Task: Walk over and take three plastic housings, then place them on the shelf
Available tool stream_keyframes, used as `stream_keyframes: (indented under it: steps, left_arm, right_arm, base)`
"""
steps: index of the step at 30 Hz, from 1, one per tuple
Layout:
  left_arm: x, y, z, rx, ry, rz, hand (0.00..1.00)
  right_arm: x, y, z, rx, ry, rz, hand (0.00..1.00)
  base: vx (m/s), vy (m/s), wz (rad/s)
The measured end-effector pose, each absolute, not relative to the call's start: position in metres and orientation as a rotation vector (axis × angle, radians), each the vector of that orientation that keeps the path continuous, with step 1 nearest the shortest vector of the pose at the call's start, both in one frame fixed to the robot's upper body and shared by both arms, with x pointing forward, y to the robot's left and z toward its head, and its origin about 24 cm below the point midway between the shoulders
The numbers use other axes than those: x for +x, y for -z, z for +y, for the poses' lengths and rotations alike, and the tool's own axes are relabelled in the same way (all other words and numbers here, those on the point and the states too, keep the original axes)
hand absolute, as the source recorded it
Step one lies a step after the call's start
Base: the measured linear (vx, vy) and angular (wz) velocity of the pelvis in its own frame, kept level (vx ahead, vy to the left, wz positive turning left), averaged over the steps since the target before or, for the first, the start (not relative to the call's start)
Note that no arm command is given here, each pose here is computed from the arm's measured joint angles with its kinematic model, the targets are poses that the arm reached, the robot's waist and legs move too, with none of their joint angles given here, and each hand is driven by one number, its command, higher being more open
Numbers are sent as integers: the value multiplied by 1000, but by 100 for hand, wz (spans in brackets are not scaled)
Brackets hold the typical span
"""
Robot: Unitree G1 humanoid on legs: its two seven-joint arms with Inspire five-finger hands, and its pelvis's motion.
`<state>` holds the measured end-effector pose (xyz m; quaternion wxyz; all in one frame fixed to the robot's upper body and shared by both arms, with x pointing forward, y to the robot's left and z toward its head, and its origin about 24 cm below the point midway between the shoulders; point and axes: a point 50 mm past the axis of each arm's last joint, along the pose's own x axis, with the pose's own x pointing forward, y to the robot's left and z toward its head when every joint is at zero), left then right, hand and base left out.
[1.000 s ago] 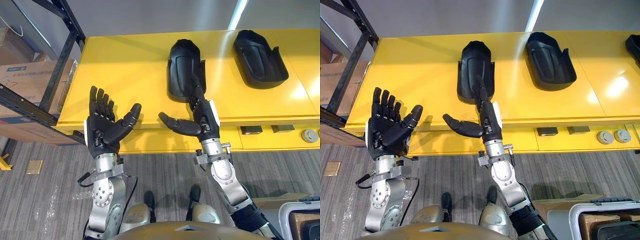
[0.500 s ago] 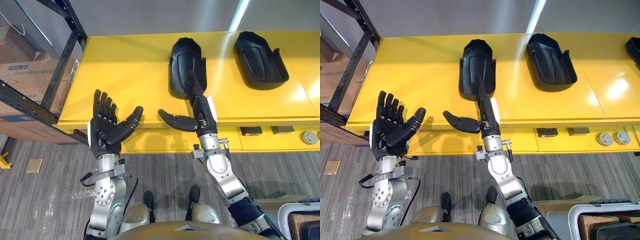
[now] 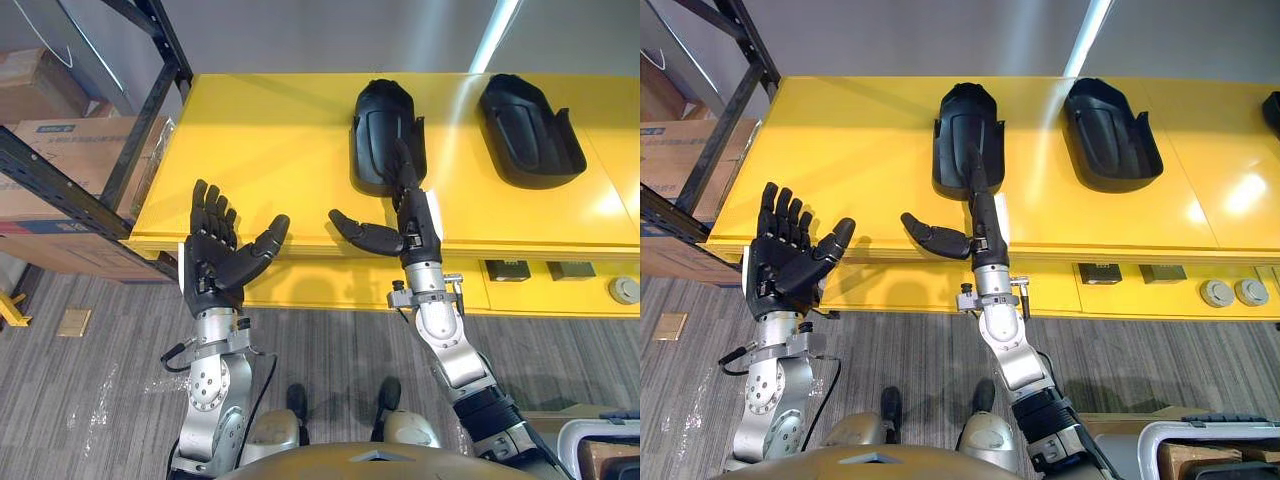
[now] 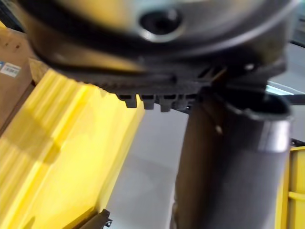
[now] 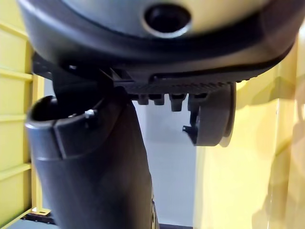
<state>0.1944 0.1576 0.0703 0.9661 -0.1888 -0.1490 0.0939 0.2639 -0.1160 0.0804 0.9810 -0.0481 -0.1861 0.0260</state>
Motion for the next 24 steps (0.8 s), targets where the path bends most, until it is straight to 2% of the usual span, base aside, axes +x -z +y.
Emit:
stream_keyframes:
  steps: [24]
  left_arm:
    - [193, -67, 156, -375, -171, -276, 100]
  right_arm:
    - [261, -63, -121, -88, 12, -301, 100]
  base:
    - [-4, 1, 0]
